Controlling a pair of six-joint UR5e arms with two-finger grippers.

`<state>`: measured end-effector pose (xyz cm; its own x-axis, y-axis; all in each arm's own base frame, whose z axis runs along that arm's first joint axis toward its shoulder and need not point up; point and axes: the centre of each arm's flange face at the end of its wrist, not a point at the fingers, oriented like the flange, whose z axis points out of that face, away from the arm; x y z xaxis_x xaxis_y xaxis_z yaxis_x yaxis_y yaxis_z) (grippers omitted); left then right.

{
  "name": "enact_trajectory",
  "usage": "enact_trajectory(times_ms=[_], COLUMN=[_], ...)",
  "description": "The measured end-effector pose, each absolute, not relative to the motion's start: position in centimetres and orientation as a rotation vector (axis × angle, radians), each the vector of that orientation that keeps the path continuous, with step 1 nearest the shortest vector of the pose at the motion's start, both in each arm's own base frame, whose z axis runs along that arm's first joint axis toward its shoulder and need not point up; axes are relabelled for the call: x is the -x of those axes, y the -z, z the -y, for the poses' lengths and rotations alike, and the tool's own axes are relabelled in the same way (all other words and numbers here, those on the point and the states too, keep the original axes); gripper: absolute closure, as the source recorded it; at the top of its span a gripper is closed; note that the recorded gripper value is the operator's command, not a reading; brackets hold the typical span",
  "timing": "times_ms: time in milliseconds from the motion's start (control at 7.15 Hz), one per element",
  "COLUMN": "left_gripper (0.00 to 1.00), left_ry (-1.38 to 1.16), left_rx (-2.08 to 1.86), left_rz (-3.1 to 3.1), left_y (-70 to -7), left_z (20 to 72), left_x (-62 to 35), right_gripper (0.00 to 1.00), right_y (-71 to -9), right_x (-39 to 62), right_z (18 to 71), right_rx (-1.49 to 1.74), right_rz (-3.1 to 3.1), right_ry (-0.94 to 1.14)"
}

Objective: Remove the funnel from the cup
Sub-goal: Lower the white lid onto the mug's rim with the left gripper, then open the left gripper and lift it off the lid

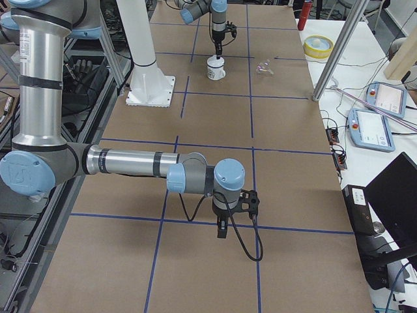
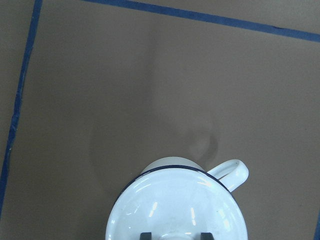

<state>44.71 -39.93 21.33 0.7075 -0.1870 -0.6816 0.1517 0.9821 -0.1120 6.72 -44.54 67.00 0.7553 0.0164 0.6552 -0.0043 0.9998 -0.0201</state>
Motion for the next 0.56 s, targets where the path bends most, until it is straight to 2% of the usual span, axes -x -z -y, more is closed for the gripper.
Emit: enact_trajectory(times_ms=[559], left_gripper=[0.0], left_ry=[0.185], left_rx=[0.041], left_rz=[-0.776], left_y=[-20.86], left_z=[39.81], left_x=[-44.48], right_gripper=[0.0], right_y=[-67.0], right_x=[-6.72], right_z=[44.54], right_rx=[0.018], right_rz=[0.715], right_ry=[-0.011])
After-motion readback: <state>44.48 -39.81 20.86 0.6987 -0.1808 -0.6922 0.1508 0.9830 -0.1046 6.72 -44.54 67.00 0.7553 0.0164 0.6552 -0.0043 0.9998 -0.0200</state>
